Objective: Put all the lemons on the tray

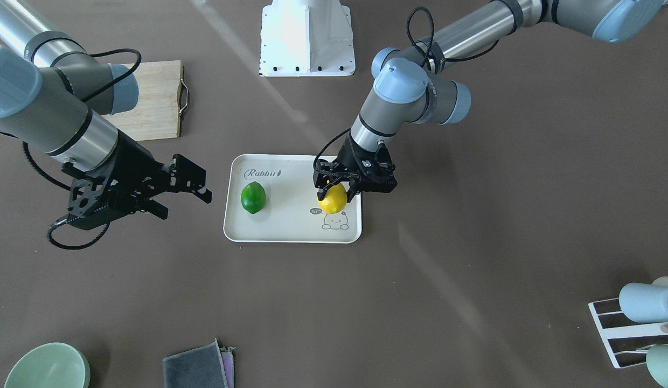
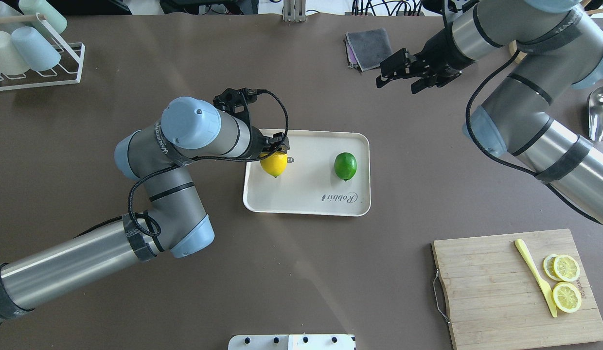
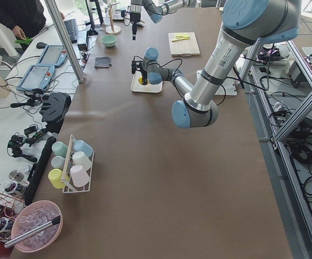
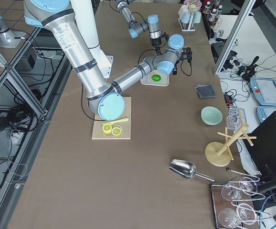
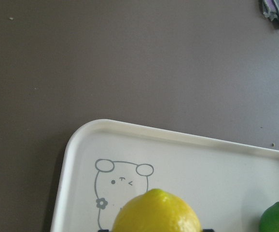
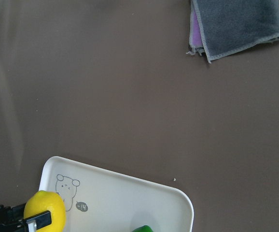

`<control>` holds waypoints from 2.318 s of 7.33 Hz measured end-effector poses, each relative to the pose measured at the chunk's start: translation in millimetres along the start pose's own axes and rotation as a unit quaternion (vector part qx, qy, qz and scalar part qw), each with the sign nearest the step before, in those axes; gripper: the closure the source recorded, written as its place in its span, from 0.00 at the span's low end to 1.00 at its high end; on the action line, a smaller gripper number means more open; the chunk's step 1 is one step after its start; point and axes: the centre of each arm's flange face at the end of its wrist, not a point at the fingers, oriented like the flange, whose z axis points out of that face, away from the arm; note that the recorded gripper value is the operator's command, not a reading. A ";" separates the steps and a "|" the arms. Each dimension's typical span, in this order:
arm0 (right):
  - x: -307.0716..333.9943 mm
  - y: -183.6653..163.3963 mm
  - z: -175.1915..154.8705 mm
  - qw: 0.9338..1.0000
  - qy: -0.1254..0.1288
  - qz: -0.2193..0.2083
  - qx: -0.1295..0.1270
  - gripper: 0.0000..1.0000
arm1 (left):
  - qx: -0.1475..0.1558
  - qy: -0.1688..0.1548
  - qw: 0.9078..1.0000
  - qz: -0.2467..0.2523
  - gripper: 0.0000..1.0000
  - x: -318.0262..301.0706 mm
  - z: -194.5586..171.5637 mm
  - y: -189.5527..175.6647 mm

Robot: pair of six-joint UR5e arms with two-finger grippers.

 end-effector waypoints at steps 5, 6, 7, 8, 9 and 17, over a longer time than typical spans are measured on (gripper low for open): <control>127.8 -46.4 -94.5 1.000 0.020 -0.012 -0.004 0.00 | 0.008 -0.022 0.998 0.063 0.02 -12.8 -57.1 -28.9; 159.4 -46.3 -108.1 0.999 0.041 -0.033 -0.006 0.00 | 0.014 -0.027 0.996 0.080 0.02 -29.5 -78.5 -35.2; 194.9 -45.7 -122.6 0.995 0.075 -0.059 -0.008 0.00 | 0.024 -0.033 0.994 0.102 0.02 -53.2 -96.0 -46.7; 229.9 -44.1 -131.1 0.988 0.132 -0.080 -0.009 0.00 | 0.037 -0.043 0.990 0.131 0.02 -92.5 -110.7 -62.0; 261.4 -37.8 -133.3 0.975 0.201 -0.097 -0.011 0.00 | 0.055 -0.057 0.982 0.173 0.02 -146.4 -131.7 -79.0; 383.2 21.8 -197.5 0.952 0.284 -0.097 -0.061 0.00 | 0.011 -0.180 0.965 0.191 0.02 -541.1 -380.8 -112.3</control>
